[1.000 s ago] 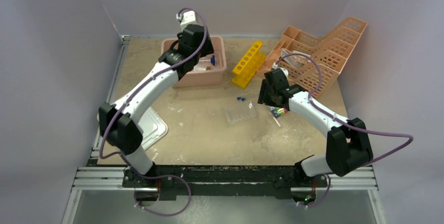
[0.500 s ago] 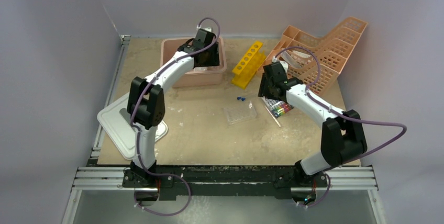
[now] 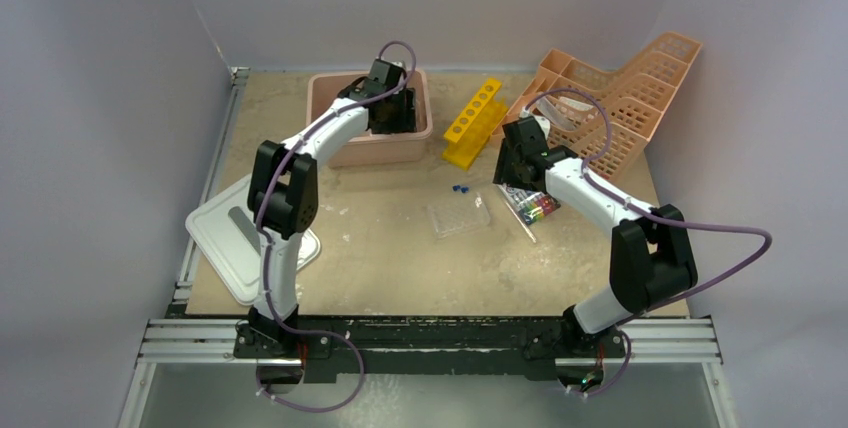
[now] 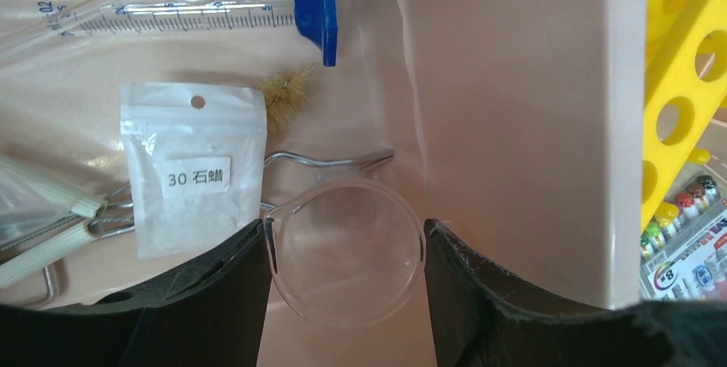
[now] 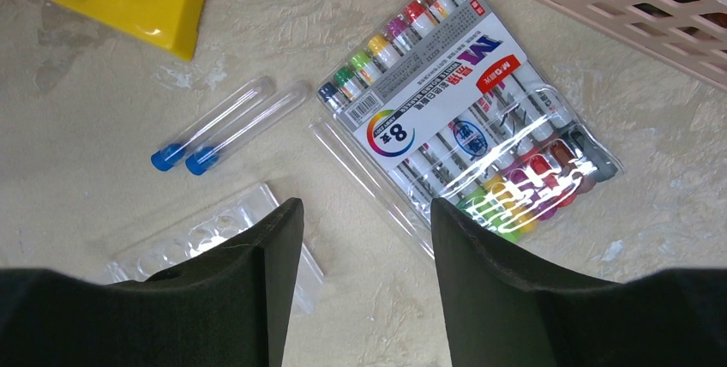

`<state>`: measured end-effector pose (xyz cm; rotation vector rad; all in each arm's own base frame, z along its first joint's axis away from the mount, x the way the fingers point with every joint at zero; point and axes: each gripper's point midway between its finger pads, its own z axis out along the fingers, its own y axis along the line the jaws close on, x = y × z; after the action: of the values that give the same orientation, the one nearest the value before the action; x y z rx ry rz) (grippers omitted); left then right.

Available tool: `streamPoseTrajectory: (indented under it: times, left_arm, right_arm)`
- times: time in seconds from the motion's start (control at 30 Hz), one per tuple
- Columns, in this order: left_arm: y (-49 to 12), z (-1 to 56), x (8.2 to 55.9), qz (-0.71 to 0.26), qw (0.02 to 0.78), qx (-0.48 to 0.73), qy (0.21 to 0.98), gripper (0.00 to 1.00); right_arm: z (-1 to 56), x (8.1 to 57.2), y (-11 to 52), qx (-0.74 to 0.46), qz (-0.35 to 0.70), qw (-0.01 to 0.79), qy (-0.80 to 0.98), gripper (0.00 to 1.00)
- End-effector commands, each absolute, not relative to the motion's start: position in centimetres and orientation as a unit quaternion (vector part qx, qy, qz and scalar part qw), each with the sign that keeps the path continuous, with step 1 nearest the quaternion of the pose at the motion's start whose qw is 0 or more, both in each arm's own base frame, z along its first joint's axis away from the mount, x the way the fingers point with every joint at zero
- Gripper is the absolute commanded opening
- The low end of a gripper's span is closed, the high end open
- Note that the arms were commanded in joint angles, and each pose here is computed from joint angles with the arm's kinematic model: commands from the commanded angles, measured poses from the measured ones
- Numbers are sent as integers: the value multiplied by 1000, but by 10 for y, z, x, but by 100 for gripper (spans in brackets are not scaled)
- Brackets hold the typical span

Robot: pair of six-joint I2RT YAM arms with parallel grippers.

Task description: Organize the chemistry lab equipment

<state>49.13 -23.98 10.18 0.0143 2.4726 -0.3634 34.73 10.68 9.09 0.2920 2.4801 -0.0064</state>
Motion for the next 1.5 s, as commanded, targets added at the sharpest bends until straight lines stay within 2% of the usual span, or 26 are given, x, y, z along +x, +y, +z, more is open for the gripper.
streamPoseTrajectory:
  times: [0.0, 0.13, 0.53, 0.7, 1.17, 1.47]
  left_arm:
    - [-228, 99, 506, -101, 347, 10, 932, 31]
    - [-225, 92, 506, -94, 353, 11, 931, 33]
    - [-241, 126, 496, -151, 370, 27, 916, 62]
    - [-247, 155, 493, -177, 389, 35, 903, 69]
    - [-230, 223, 486, -166, 444, 30, 880, 77]
    - [-212, 278, 458, -175, 499, 22, 849, 77]
  right_arm:
    - [111, 362, 106, 114, 0, 345, 932, 59]
    - [112, 362, 107, 115, 2, 346, 931, 59]
    - [115, 358, 107, 124, 9, 347, 930, 59]
    - [115, 357, 108, 127, 14, 347, 929, 59]
    - [127, 356, 108, 129, 23, 361, 923, 59]
    - [128, 358, 118, 106, 41, 355, 928, 59]
